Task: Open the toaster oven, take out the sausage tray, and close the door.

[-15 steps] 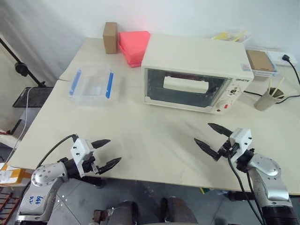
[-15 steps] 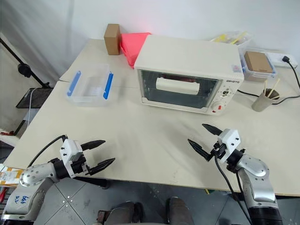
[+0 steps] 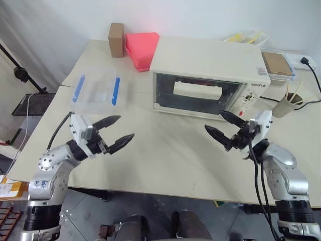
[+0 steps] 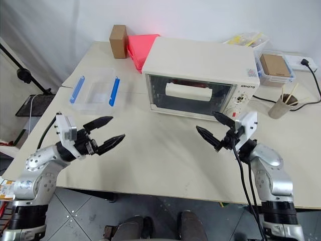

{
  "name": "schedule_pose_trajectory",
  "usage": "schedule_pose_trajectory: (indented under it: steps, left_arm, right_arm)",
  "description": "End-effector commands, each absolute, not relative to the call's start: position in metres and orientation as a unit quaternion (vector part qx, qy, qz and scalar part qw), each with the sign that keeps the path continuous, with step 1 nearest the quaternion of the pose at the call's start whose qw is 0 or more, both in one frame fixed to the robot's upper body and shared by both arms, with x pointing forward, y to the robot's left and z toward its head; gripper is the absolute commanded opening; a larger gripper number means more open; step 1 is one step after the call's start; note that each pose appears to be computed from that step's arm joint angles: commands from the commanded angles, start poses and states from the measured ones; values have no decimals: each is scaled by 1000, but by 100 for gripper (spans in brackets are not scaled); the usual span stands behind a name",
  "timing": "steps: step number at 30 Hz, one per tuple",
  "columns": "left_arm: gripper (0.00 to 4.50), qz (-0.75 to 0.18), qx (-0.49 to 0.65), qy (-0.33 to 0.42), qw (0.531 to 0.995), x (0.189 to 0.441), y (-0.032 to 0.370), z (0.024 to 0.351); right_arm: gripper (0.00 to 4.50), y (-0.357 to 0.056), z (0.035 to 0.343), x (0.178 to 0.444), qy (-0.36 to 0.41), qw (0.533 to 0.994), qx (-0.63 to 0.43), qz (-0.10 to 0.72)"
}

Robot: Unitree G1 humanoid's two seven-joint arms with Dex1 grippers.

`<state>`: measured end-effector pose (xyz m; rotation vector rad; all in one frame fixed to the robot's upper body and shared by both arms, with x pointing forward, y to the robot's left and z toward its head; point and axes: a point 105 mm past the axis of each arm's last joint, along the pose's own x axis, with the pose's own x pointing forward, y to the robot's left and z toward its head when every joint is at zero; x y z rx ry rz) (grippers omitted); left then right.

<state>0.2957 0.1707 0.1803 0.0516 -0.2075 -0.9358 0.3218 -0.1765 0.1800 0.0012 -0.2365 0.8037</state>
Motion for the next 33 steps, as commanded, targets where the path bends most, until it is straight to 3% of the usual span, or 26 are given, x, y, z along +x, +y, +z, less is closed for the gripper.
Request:
schedule_pose_trajectory:
  steps: [1,11,18,22,28,33]
  left_arm:
    - [449,-465,3,-108,879,295,163,185]
    - [449,-482,-33,-75,872,287,154,170]
    - [449,-444,-100,-80,887,311,171,186]
    - [369,-440,-121,-106,883,334,175,207]
    - [183,-433,-89,-104,891,364,161,213]
    - [32,-459,-76,-116,878,394,109,220]
  right_arm:
    - [450,-175,202,323,-151,907,-3,393]
    - [450,-145,227,314,-212,873,-41,436]
    - [450,-135,190,281,-187,823,-206,494]
    - [450,-138,185,280,-192,812,-246,493]
    - [450,-139,184,283,-197,806,-266,490]
    - [450,-136,181,282,-203,798,-282,492]
